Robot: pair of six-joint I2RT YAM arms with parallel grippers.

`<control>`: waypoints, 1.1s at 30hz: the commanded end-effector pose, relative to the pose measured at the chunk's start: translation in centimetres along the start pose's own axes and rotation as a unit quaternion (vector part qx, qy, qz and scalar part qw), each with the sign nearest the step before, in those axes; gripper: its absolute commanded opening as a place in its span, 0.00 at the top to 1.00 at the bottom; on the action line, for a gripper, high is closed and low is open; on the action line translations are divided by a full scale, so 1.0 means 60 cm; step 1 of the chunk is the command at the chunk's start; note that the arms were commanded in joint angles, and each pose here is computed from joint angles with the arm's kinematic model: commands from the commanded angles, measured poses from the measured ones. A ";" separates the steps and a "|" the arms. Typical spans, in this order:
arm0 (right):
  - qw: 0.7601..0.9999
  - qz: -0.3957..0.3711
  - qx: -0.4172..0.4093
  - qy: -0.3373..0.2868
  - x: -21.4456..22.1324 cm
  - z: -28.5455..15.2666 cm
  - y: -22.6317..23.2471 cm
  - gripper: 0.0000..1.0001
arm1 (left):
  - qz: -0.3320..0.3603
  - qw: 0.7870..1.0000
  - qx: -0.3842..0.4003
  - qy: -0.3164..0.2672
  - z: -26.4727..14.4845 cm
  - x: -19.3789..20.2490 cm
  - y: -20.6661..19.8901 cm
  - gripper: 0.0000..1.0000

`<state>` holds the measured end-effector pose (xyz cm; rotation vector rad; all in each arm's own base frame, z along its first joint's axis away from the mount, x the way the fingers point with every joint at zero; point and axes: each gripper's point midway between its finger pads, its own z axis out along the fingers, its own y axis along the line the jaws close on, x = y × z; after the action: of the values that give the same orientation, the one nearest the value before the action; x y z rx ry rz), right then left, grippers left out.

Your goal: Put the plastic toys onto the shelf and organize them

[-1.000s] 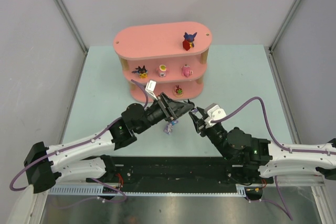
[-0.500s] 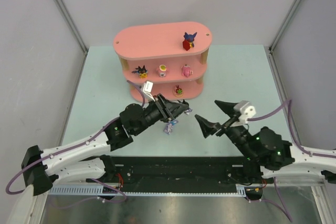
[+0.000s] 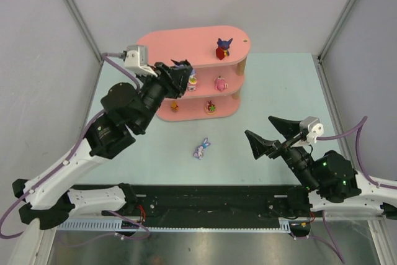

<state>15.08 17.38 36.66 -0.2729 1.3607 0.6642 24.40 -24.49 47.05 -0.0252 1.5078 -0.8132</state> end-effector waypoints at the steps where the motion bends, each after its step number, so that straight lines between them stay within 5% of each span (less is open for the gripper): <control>1: 1.000 0.014 0.009 0.000 -0.008 -0.002 -0.005 0.00 | 0.139 0.986 -0.092 0.008 0.054 0.010 0.070 1.00; 11: 1.000 0.017 0.017 0.013 0.002 -0.014 -0.020 0.00 | 0.214 0.969 -0.123 0.003 0.157 -0.001 0.090 1.00; 33: 0.999 0.006 0.026 0.020 0.008 -0.021 -0.034 0.00 | 0.169 0.971 -0.160 -0.047 0.201 -0.028 0.138 1.00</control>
<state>15.20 16.01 34.66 -0.2805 1.4241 0.6216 38.31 -23.90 44.14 0.0423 1.5570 -0.2438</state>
